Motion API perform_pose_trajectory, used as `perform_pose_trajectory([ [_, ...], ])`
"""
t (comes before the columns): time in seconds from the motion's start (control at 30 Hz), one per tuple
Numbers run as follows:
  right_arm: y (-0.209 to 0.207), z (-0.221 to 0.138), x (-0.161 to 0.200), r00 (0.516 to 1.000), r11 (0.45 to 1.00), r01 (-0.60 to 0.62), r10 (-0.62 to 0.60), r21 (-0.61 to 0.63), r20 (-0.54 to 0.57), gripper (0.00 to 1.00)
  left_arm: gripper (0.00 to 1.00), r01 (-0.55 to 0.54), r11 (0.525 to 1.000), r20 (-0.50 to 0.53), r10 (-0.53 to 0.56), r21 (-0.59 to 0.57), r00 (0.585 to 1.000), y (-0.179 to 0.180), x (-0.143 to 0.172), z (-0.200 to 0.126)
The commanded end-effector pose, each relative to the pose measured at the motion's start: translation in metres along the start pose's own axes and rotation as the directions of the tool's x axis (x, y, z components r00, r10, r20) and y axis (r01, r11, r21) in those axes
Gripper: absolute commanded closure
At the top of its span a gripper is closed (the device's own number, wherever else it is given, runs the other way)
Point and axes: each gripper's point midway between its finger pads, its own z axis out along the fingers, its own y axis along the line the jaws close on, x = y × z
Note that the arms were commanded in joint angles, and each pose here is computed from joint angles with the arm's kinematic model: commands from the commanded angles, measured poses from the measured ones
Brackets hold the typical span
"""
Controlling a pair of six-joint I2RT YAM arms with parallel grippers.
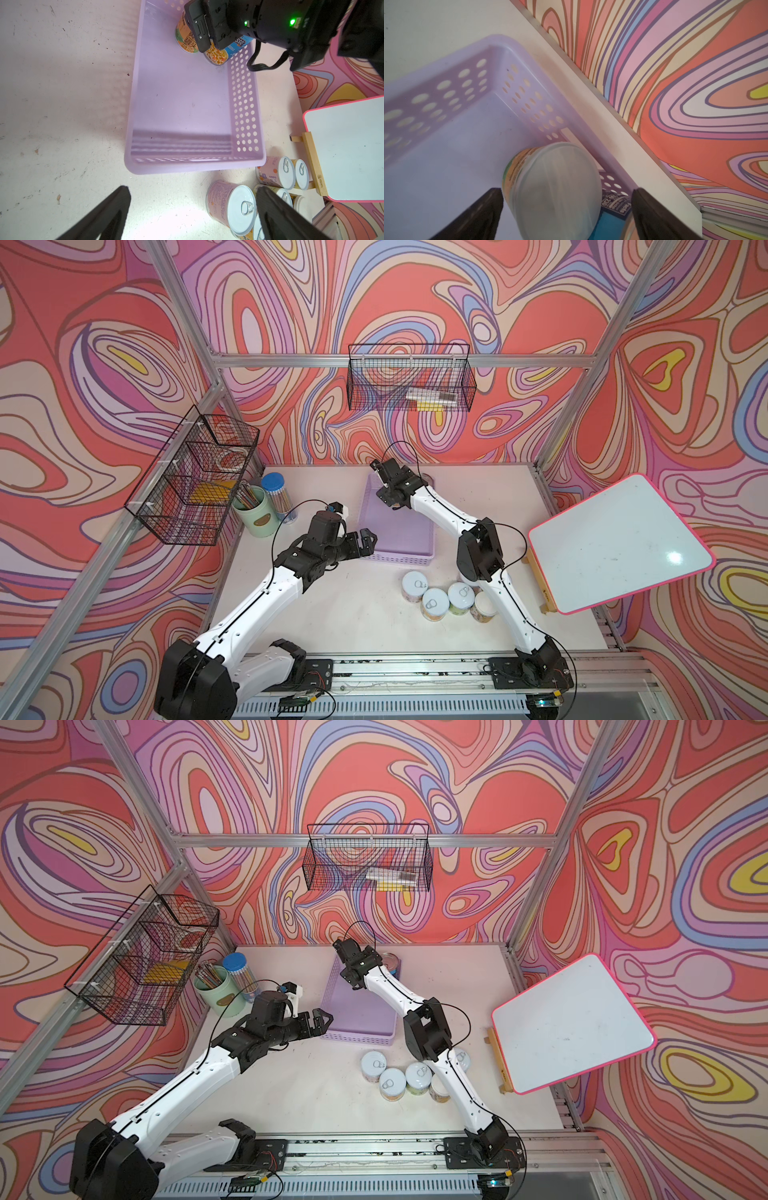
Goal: Put the canned food in the basket
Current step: Place the canned food in the basket.
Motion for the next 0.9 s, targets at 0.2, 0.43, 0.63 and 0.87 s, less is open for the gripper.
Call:
perform_pose_trajectory([
  [0.2,-0.002,-0.050,-0.034,0.993,0.992,-0.065,0.075,-0.109,0.092,0.02,0.01,0.001,0.994,-0.019,-0.003,-0.107,1.000,0.022,0.006,-0.005],
  [0.43,-0.004,-0.117,-0.039,0.956,0.937,-0.221,0.263,-0.270,0.131,0.03,0.01,-0.044,0.980,-0.051,0.035,-0.193,0.998,0.031,-0.005,0.002],
  [0.63,-0.019,-0.161,-0.004,0.900,0.877,-0.385,0.426,-0.287,0.095,0.06,0.01,-0.086,0.968,-0.093,0.066,-0.237,0.993,0.037,-0.019,0.024],
  [0.87,-0.024,-0.180,0.067,0.845,0.826,-0.528,0.535,-0.197,-0.022,0.07,0.01,-0.101,0.959,-0.136,0.066,-0.264,0.988,0.049,-0.029,0.054],
])
